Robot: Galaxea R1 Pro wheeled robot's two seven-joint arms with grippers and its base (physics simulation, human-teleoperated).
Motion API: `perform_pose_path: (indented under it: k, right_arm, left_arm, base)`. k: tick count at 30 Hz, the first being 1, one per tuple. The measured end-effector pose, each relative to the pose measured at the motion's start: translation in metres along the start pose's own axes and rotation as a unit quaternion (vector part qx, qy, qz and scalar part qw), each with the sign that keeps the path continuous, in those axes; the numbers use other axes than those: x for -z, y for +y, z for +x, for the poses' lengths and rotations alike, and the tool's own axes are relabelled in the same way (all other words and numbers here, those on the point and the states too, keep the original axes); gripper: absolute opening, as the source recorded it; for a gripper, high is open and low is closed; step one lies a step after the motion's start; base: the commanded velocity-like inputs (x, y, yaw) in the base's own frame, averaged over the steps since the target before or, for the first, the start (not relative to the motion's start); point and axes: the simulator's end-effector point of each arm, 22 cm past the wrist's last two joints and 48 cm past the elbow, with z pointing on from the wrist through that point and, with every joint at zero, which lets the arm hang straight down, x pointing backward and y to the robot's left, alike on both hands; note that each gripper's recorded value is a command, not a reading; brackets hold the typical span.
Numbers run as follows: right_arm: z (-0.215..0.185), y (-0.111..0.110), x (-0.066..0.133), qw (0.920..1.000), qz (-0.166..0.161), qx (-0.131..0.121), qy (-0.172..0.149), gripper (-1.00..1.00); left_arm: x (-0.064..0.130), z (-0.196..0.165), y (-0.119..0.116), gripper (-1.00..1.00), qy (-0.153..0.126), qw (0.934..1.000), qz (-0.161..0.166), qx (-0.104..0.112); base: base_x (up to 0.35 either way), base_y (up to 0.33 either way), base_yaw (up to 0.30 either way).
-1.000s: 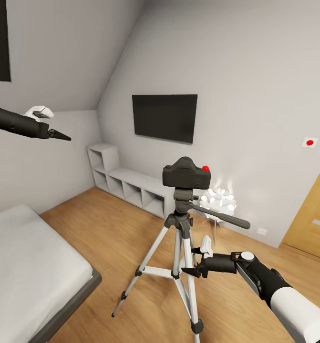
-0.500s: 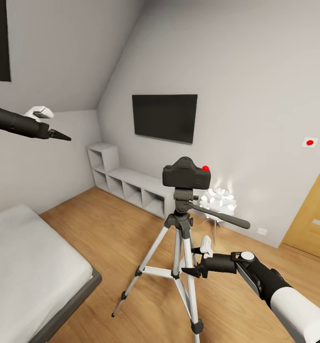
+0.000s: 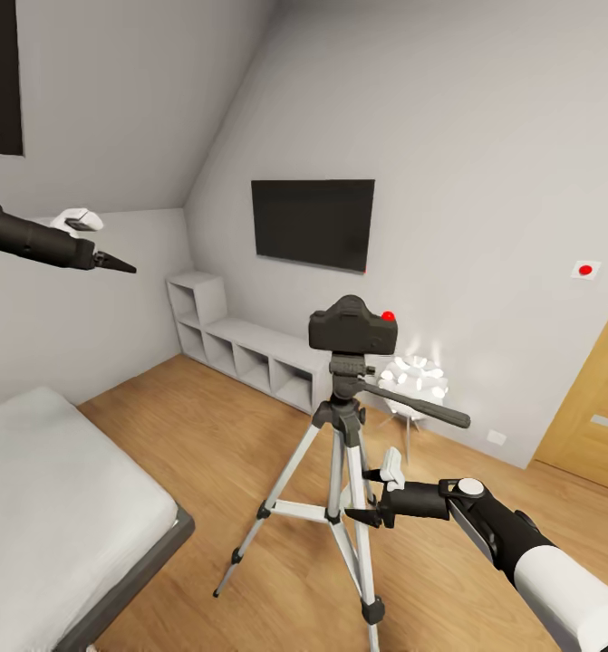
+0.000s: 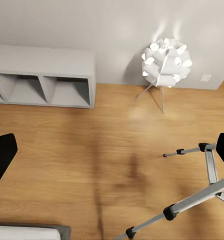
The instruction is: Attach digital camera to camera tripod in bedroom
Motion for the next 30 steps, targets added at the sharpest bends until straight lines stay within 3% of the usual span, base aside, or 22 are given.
perform_pose_path:
  k: [11,30]
  right_arm:
    - [0.0000,0.0023,0.0005,1.0000,-0.005,0.000,0.000,1.00]
    - [-0.0009,-0.0026,0.0053,1.0000,0.002,-0.001,-0.002,1.00]
  left_arm:
    - [0.0000,0.0001,-0.0004,1.00,-0.001,1.0000,0.001,-0.003]
    - [-0.0002,0.0007,-0.0003,1.00,0.000,1.0000,0.001,-0.003]
  base:
    - [-0.262,-0.024,0.000]
    - [-0.026,-0.005,0.000]
